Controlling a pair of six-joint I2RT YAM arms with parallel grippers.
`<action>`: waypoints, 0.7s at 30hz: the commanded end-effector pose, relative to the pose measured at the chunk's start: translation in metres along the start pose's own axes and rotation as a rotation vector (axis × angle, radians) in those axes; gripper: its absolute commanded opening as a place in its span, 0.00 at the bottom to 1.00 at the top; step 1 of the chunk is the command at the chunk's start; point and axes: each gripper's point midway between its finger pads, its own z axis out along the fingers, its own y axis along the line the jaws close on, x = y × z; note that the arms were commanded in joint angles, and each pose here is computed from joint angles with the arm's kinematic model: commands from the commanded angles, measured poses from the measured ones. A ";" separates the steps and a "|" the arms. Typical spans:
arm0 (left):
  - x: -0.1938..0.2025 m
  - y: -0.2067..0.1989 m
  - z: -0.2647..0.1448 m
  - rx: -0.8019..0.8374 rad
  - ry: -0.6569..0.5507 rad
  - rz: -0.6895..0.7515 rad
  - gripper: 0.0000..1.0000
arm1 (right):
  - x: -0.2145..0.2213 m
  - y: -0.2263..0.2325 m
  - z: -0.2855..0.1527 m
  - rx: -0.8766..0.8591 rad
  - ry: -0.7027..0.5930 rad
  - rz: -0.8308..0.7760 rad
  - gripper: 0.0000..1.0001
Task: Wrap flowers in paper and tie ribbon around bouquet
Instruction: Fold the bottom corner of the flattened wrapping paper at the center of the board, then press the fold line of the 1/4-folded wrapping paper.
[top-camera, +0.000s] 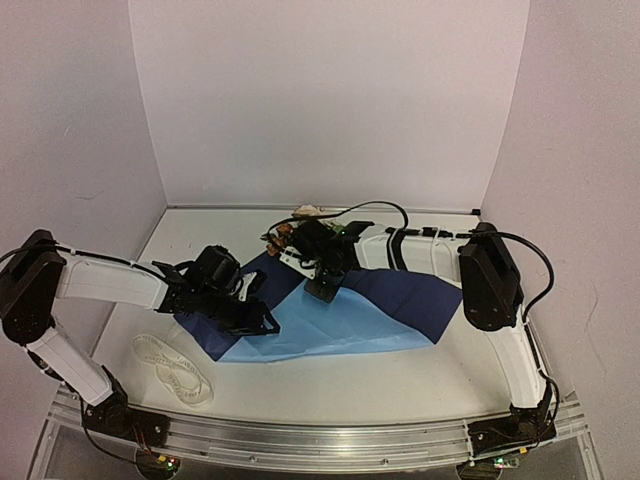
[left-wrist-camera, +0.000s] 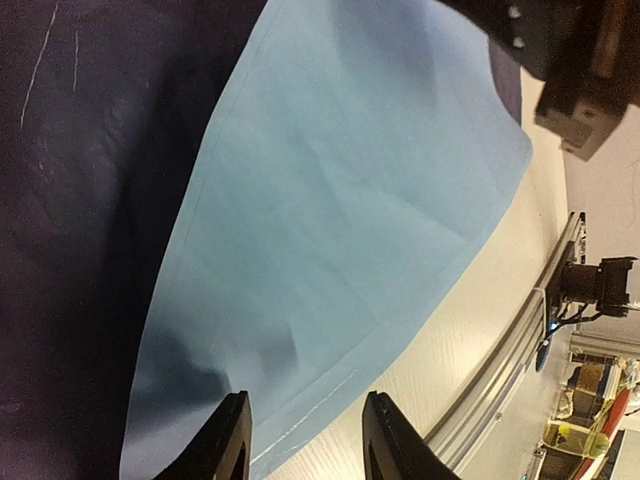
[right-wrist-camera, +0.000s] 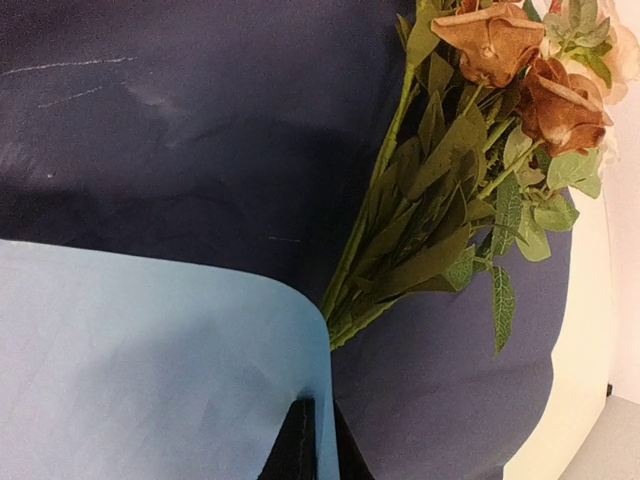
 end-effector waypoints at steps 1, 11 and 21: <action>0.012 0.018 0.015 -0.038 0.029 -0.025 0.36 | 0.002 -0.011 0.003 0.056 0.009 0.067 0.00; 0.022 0.058 0.027 -0.212 0.062 -0.103 0.20 | 0.006 -0.026 -0.034 0.054 0.003 0.201 0.42; 0.025 0.070 0.027 -0.274 0.067 -0.125 0.19 | 0.054 0.004 -0.123 -0.217 0.038 0.700 0.63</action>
